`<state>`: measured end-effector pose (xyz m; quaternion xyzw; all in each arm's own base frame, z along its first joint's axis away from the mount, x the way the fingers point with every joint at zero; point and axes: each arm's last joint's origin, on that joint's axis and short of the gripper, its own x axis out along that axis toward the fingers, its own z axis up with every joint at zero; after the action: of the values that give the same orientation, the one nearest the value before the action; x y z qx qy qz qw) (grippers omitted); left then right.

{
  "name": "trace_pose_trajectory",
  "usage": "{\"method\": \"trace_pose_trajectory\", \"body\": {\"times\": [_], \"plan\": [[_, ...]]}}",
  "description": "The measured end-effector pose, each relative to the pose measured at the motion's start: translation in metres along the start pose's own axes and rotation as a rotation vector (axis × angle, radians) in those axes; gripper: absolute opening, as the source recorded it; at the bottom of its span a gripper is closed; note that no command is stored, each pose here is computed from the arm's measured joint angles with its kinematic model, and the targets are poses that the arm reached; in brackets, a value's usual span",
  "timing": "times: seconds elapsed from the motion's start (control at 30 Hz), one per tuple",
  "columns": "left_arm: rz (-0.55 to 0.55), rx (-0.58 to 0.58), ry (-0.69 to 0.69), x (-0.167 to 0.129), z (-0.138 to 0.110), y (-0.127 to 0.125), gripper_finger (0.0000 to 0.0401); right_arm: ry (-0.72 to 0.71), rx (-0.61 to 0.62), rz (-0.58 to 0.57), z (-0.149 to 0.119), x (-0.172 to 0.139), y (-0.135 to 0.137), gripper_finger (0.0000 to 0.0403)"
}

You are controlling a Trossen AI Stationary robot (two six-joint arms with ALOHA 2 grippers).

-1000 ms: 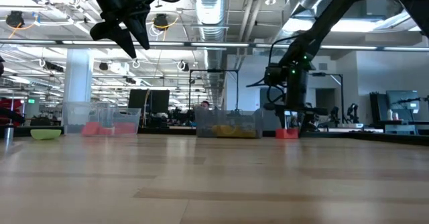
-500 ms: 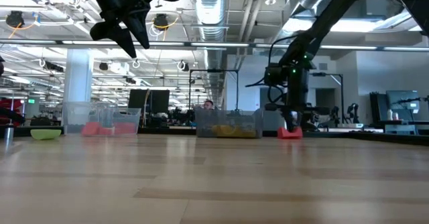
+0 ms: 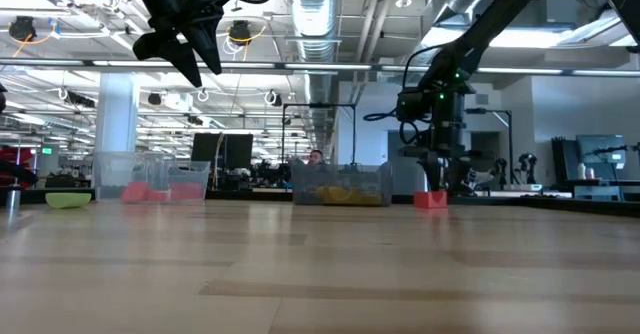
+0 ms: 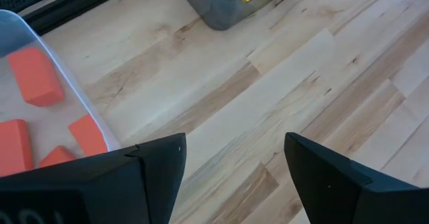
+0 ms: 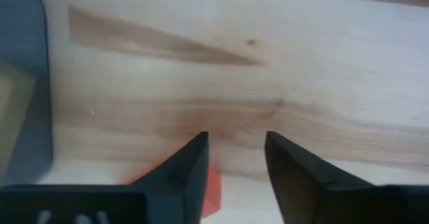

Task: Sort & place blocks by color
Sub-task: Put the pink block into the transparent bin

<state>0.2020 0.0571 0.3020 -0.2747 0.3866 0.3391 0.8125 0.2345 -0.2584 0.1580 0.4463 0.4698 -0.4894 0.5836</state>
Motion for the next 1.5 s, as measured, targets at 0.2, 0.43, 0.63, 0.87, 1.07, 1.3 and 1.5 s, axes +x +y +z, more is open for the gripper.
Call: {"method": "trace_pose_trajectory", "body": {"times": [0.2,0.43,0.63,0.87,1.07,1.3,1.5], "plan": [[0.001,0.001,-0.001,0.000,0.000,0.000,0.0233,0.020,-0.116,0.042,0.000,-0.002,0.000,0.0239],[0.001,0.000,-0.001,0.000,0.000,0.000,0.0233,-0.036,-0.203,0.077,0.001,-0.016,0.001,0.0237],[0.001,-0.006,-0.001,0.000,0.000,0.000,0.0233,-0.093,-0.334,0.172,-0.001,-0.045,0.001,0.0224],[0.003,-0.022,-0.007,0.000,0.000,0.000,0.0233,0.006,-0.490,0.249,-0.011,-0.027,0.006,0.0220],[0.004,-0.027,-0.008,0.000,0.001,0.000,0.0233,0.082,-0.547,0.196,-0.015,-0.001,0.010,0.0220],[0.005,-0.034,-0.008,0.000,0.001,0.000,0.0233,0.072,-0.591,0.172,-0.018,0.009,0.019,0.0186],[0.006,-0.037,-0.009,0.000,0.001,0.000,0.0233,0.056,-0.598,0.145,-0.017,0.005,0.017,0.0073]]}}
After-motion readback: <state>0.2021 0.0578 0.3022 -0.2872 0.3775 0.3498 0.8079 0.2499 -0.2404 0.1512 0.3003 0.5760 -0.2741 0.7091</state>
